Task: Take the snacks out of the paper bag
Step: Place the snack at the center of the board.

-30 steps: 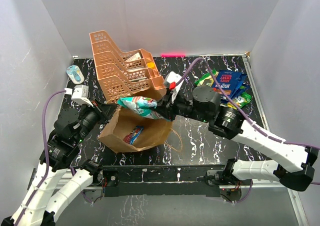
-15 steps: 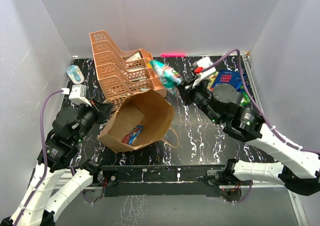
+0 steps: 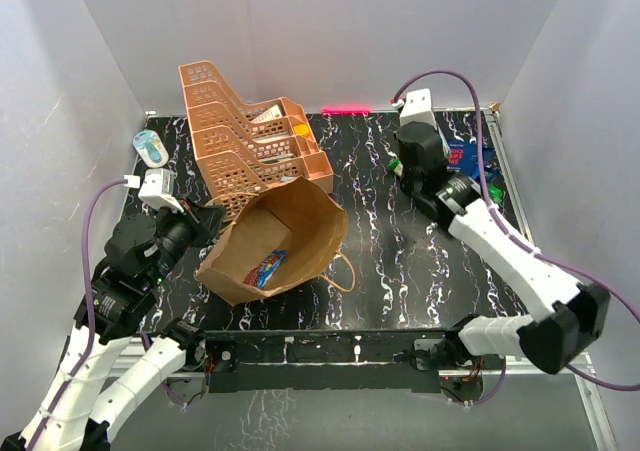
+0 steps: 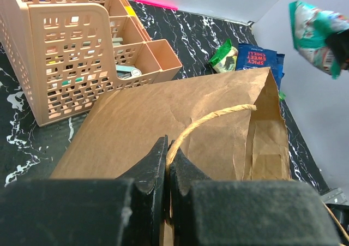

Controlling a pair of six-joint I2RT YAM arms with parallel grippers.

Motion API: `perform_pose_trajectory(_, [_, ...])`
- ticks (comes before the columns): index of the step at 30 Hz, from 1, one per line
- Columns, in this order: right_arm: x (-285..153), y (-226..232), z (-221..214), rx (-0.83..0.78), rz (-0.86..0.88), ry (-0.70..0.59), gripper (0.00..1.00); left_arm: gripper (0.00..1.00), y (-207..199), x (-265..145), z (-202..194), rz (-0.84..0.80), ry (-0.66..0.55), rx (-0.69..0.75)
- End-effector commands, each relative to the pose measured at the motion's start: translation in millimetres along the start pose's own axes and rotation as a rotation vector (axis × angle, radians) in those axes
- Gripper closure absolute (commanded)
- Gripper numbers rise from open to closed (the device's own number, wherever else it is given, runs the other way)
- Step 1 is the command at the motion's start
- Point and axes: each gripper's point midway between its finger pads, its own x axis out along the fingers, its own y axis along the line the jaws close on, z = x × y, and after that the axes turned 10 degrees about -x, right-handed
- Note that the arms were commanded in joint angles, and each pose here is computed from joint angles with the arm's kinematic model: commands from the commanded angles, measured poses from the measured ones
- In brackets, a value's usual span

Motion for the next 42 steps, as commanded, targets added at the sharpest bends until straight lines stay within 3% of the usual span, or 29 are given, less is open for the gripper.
perform_pose_trajectory(1, [36, 8, -40, 0.030, 0.044, 0.130, 0.92, 1.00, -5, -8, 12, -0.016, -0.034, 0.024])
perform_pose_trajectory(11, [73, -1, -32, 0.039, 0.048, 0.153, 0.92, 1.00, -11, -13, 18, -0.039, -0.045, 0.065])
perform_pose_trajectory(19, [126, -4, -53, -0.068, -0.033, 0.230, 0.92, 1.00, -16, -15, 18, -0.079, -0.055, 0.052])
perform_pose_trajectory(31, [192, 29, -105, -0.524, -0.058, 0.308, 0.92, 1.00, -19, -14, 13, -0.098, -0.040, 0.028])
perform_pose_trajectory(42, [198, 60, -169, -0.677, -0.087, 0.367, 0.92, 1.00, -18, -18, 13, -0.093, -0.041, 0.021])
